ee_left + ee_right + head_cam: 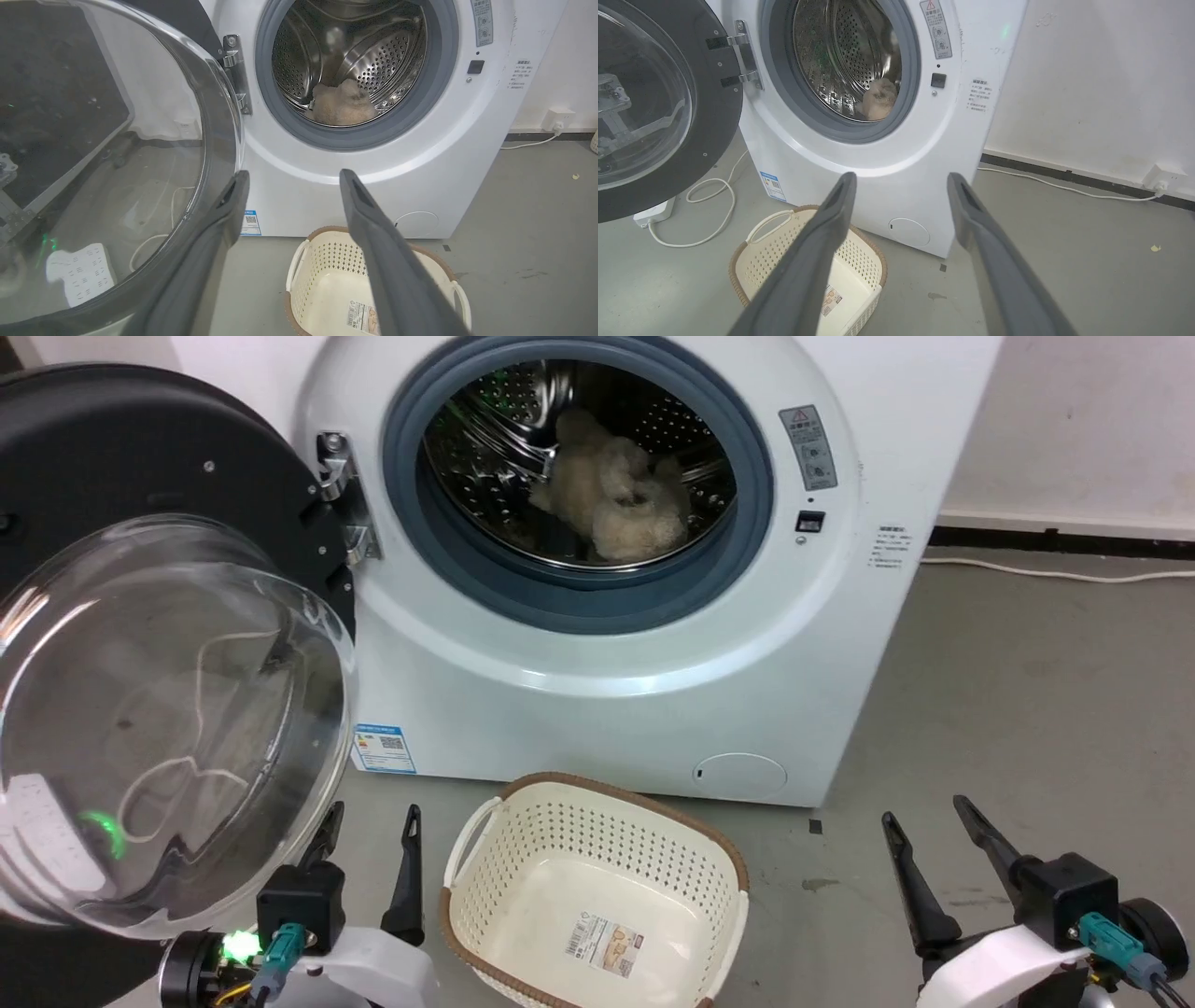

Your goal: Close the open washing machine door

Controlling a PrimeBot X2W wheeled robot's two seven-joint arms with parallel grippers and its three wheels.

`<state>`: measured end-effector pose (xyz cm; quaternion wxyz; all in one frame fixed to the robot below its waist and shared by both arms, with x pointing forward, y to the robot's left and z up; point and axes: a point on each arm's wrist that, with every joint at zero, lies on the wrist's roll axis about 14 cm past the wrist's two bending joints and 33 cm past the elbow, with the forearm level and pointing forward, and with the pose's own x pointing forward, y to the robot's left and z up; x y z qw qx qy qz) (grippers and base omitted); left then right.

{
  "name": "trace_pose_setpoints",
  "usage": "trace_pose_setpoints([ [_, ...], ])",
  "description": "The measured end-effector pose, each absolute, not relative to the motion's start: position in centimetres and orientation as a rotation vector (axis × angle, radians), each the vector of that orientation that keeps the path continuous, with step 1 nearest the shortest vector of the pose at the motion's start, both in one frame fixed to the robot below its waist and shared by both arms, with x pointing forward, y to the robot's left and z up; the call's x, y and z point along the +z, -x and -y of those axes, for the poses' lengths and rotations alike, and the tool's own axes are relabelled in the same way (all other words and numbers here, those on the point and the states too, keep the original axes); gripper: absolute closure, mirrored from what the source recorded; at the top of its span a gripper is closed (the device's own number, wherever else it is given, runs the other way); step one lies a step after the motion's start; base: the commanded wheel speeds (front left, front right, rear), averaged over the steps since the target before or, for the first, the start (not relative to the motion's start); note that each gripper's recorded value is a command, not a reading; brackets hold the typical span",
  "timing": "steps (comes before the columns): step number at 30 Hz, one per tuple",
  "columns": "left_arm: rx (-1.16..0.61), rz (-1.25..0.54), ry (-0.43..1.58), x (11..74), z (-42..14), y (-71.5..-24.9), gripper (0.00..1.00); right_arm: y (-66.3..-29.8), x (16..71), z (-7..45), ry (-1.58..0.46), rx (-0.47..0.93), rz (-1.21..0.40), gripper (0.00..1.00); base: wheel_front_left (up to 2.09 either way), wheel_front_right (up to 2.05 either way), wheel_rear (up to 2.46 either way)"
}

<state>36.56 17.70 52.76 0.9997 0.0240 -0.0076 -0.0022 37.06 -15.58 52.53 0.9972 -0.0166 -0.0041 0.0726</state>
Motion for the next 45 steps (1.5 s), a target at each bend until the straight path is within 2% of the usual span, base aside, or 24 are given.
trace_pose_setpoints([
  [45, 0.173, 0.111, -0.088, 54.2, -23.2, -31.3, 0.00, -38.2, 52.2, 5.9, -0.017, 0.433, 0.047, 0.00, 0.00, 0.00, 0.00],
])
